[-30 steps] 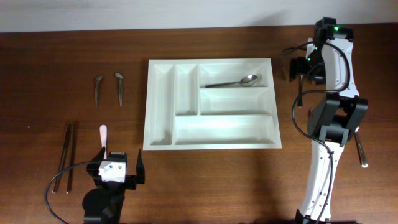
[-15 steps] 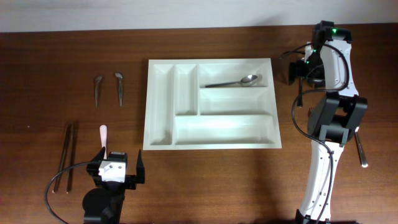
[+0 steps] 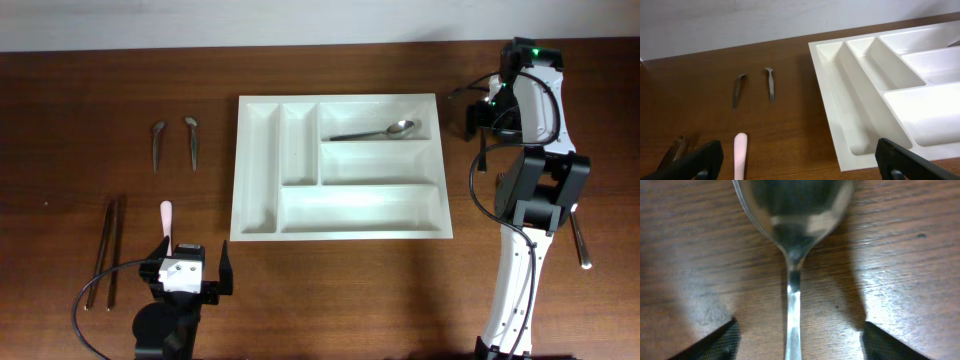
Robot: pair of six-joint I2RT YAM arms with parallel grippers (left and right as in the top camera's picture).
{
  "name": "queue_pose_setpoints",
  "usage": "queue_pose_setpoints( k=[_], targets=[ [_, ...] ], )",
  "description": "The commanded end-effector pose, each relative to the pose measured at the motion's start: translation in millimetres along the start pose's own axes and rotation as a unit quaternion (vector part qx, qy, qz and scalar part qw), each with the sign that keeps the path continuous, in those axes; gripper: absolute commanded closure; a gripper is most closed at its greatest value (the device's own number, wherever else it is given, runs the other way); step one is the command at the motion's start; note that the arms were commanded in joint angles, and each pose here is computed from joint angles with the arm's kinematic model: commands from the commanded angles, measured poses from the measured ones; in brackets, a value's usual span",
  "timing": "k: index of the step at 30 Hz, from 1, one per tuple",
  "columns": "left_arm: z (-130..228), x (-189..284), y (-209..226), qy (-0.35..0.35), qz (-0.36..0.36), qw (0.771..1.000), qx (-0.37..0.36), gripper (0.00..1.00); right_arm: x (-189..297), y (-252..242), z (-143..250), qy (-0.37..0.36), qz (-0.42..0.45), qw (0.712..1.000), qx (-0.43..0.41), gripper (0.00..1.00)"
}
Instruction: Pack container
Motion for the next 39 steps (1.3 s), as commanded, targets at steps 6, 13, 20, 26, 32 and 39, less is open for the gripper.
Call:
queue_pose_setpoints(
  k=[6, 13, 20, 26, 32, 39],
  targets=[
    [1, 0, 1, 0.001, -0.006, 1.0, -0.004, 0.01, -6, 2, -1, -0.001, 0.009, 1.0, -0.003, 0.65],
    [1, 0, 1, 0.001, -0.006, 1.0, -0.004, 0.01, -6, 2, -4, -0.011, 0.007, 1.0, -0.004, 0.85],
    [1, 0, 1, 0.001, -0.006, 1.0, -0.004, 0.01, -6, 3, -4, -0.013, 0.004, 0.999, -0.03, 0.96],
    [1, 0, 1, 0.001, -0.006, 1.0, -0.004, 0.01, -3, 10, -3, -0.015, 0.002, 0.999, -0.04, 0.96],
    [1, 0, 1, 0.001, -0.006, 1.0, -0.004, 0.01, 21, 31, 0, -0.035, -0.003, 0.999, -0.037, 0.96],
    [1, 0, 1, 0.001, -0.006, 1.0, -0.004, 0.01, 100, 52, 4, -0.116, -0.035, 0.989, -0.079, 0.96]
  ],
)
Point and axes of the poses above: each gripper's point midway between its finger pads, its own x axis back along the fingers, its own y axis along the line the jaws close on, z = x × y, the point moved 10 cm from there along x, back along the fingers, and after that the axes turned 11 degrees about -x, right-handed, at the moved point
